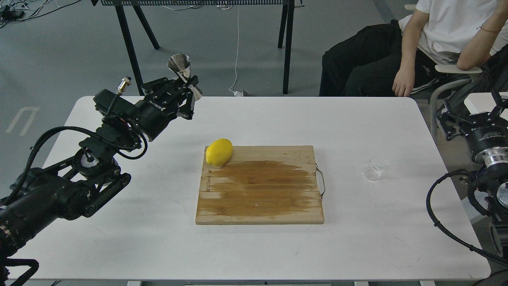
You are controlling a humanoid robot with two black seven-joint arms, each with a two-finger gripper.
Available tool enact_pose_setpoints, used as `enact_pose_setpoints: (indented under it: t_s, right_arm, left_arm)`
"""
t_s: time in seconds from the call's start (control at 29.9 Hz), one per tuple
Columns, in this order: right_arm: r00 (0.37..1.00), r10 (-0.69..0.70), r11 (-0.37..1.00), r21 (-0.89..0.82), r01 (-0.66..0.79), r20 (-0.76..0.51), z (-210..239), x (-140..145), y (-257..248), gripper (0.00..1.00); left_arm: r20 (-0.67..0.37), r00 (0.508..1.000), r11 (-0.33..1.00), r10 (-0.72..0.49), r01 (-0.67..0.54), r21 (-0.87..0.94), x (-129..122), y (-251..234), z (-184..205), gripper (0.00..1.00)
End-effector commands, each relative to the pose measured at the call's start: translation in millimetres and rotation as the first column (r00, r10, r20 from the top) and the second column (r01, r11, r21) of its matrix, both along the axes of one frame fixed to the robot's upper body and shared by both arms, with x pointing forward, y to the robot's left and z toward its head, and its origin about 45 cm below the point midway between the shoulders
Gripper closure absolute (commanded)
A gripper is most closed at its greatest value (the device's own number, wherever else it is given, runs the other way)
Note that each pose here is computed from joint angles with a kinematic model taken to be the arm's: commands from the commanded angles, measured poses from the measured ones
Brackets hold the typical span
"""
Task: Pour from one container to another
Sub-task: 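Lift the jigger with the left gripper and carry it over the cutting board, then lower the jigger onto the board center and open the left gripper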
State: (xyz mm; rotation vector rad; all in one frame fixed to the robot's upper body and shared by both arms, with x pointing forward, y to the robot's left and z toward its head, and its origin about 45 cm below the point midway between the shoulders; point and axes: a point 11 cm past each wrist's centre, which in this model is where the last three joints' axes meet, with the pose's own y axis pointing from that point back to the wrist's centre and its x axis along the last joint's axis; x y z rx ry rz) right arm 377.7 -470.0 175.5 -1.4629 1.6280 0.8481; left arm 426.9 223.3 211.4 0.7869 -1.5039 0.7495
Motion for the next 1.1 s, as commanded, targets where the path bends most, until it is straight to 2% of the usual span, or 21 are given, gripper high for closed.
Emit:
enact_pose_setpoints:
  t_s: [0.0,0.17,0.3,0.4,0.53,0.8,1.07]
  right_arm:
    - [1.0,-0.013,1.0,-0.001,0.013,-0.018,-5.9,-3.4,-4.0,0.0]
    - [1.0,-0.017,1.0,-0.002,0.017,-0.023,-7.5,-4.3,-5.1,0.0]
    - [1.0,-0.021,1.0,-0.002,0.021,-0.02,-6.6,-4.4,-6.5,0.0]
    - [1.0,-0.023,1.0,0.0,0.023,-0.021,-7.1,-5.2,-6.9,0.0]
    - [0.999,-0.032,0.999,-0.005,0.032,-0.031,-10.2,-10.3,-11.5,0.0]
    - [0.998,-0.042,0.999,-0.004,0.042,-0.038,-13.2,-14.7,-14.8,0.0]
    - [0.998,-0.042,0.999,-0.002,0.042,-0.038,-13.6,-14.6,-14.3,0.0]
  left_arm:
    - [-0.006,0.999,0.999,-0.037,0.037,0.022,4.8,-45.0,-1.2,0.91]
    - [-0.07,0.986,0.986,-0.151,0.155,0.057,-16.7,-95.9,-31.1,0.91]
    - [-0.162,0.971,0.971,-0.176,0.199,0.136,-35.1,-111.7,-78.9,0.91]
    - [-0.208,0.953,0.957,-0.22,0.252,0.14,-54.8,-137.6,-101.6,0.91]
    - [-0.263,0.941,0.96,-0.213,0.252,0.125,-72.8,-143.2,-124.8,0.91]
    - [-0.296,0.934,0.963,-0.199,0.242,0.117,-83.0,-141.4,-138.1,0.87]
    - [-0.315,0.936,0.971,-0.155,0.204,0.128,-87.5,-133.4,-148.8,0.78]
